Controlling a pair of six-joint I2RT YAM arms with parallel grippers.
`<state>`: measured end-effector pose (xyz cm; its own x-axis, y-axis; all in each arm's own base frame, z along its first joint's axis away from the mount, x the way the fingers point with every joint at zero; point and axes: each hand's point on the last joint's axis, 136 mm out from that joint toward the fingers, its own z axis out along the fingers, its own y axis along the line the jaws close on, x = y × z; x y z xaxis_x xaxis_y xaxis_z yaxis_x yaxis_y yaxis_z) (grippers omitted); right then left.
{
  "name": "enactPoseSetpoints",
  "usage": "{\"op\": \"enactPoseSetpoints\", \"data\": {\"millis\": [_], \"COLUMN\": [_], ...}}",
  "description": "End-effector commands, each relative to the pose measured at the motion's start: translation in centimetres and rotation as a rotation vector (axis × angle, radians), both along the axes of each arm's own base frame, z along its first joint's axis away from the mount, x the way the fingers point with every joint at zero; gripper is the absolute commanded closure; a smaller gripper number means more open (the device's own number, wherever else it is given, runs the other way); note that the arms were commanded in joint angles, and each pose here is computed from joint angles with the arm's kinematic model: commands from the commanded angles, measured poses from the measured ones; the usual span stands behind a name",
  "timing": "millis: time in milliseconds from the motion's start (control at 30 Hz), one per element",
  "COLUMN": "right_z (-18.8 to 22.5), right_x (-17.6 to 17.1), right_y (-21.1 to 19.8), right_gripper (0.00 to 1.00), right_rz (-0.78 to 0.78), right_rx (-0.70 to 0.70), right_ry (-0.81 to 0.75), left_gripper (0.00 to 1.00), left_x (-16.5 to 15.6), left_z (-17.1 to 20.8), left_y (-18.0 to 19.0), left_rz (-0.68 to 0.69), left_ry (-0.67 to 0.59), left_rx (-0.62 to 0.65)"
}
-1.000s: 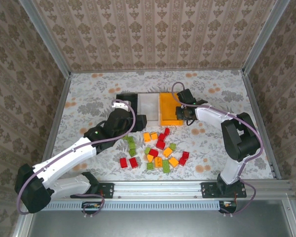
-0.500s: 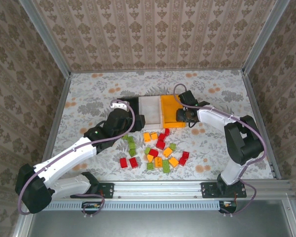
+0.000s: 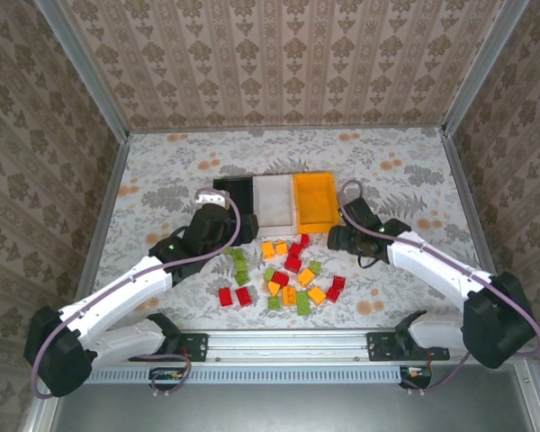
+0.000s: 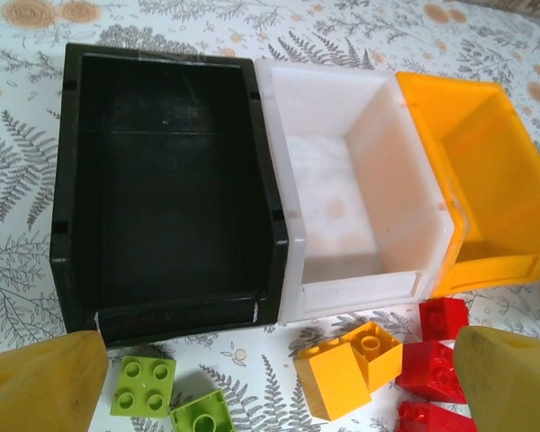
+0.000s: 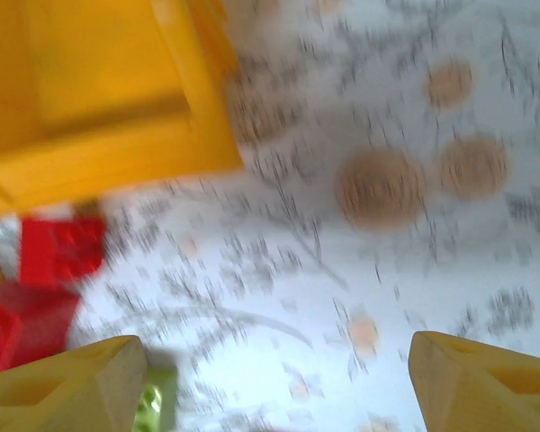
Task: Sort the legos into containers by color
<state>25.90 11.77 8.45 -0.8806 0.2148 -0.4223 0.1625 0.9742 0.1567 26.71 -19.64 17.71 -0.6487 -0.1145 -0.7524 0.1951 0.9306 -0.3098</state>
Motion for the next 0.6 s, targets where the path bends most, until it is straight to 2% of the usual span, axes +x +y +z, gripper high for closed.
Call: {"op": "enactPoseSetpoints", "data": {"millis": [0,233,567], "right_z": [-2.0,-5.1,-6.8], "right_x": [-4.5,-6.6,-7.5], "right_y": [-0.5,1.5,1.8], "right_gripper": [0.18,0.21,0.37], "right_rz": [-0.044,-0.024,-0.023], "right_rx": [-0.001,0.004,-0.017], "right_ry": [0.145,0.251,0.31], "left_gripper": [0.0,0.0,0.0], "left_x": [-0.1,-0.5,-0.8], "left_z": [-0.3,-1.6,-2.4], "left_y": [0.3,0.7,1.6], "left_rz": [0.016,0.027,0.046], "left_ry": [0.007,0.031,0.046], "left_rx": [-0.024,-0.03,-0.027]}}
